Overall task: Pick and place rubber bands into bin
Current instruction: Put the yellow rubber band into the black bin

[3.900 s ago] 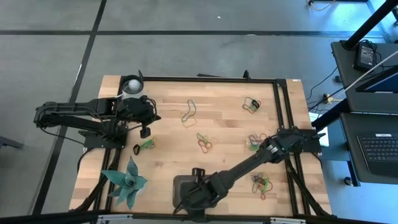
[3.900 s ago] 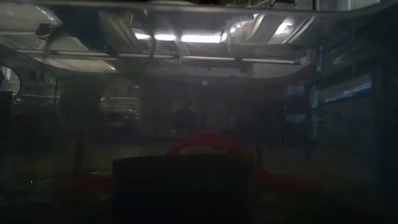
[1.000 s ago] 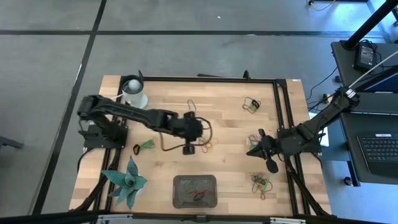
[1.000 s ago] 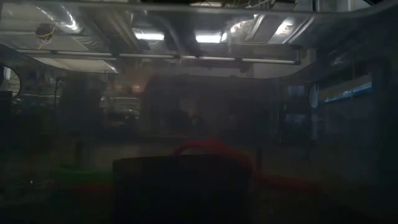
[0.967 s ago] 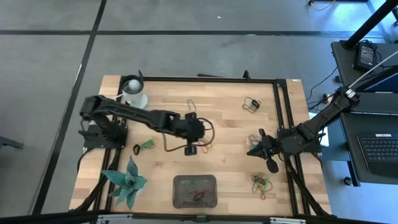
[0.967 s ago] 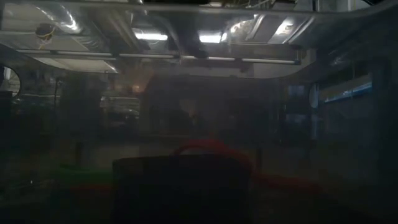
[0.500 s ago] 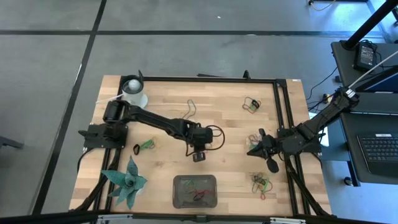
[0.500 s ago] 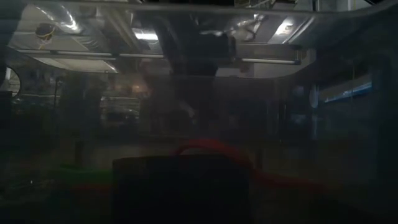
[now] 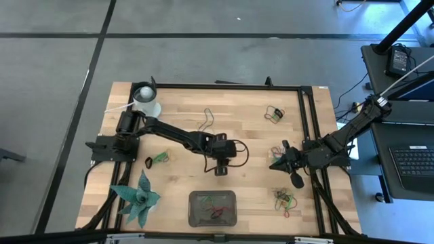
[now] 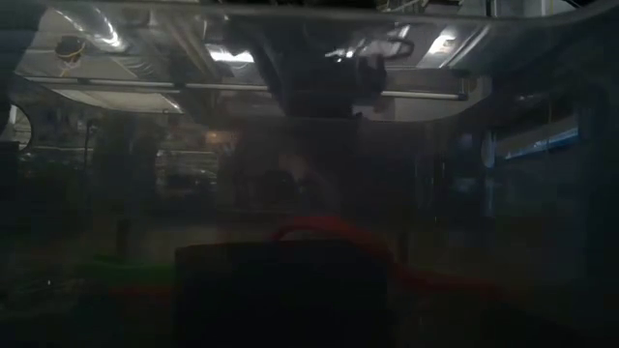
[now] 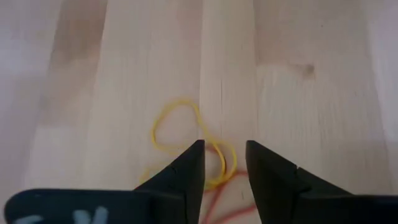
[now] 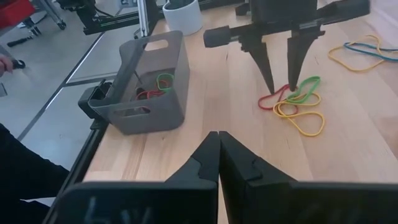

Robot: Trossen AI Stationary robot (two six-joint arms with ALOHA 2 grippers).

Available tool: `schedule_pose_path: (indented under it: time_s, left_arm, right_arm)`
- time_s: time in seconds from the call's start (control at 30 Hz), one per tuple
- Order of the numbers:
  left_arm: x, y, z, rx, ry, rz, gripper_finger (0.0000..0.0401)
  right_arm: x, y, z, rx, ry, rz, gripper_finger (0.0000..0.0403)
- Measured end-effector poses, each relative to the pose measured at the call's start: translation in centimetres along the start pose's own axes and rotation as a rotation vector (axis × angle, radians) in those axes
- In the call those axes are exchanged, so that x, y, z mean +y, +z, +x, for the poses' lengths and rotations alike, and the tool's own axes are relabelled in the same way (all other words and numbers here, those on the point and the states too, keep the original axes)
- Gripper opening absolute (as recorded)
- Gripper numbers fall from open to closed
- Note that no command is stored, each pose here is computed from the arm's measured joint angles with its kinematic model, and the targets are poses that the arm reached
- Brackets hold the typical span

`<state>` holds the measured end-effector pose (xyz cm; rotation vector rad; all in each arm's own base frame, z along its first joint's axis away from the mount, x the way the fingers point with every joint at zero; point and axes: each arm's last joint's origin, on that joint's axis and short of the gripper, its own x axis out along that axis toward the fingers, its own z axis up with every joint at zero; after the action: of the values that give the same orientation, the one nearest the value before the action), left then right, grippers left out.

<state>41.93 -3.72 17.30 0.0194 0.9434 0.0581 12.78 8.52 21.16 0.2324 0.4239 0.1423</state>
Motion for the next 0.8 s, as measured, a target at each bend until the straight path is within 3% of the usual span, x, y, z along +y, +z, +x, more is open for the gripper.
schedule_pose_path:
  time_s: [0.13,0.53,0.8]
  left_arm:
    - [0.1,0.2,0.5,-0.030,0.004,0.038,0.0103]
    - [0.3,-1.6,4.2,0.044,0.010,-0.088,0.0099]
    - [0.2,-1.7,4.5,0.050,-0.012,-0.104,0.0080]
  right_arm:
    - [0.0,0.0,0.0,0.000,0.000,0.023,0.0005]
    - [0.0,-0.1,0.0,0.022,0.018,0.018,0.0005]
    - [0.1,-0.2,0.0,0.030,0.025,0.015,0.0005]
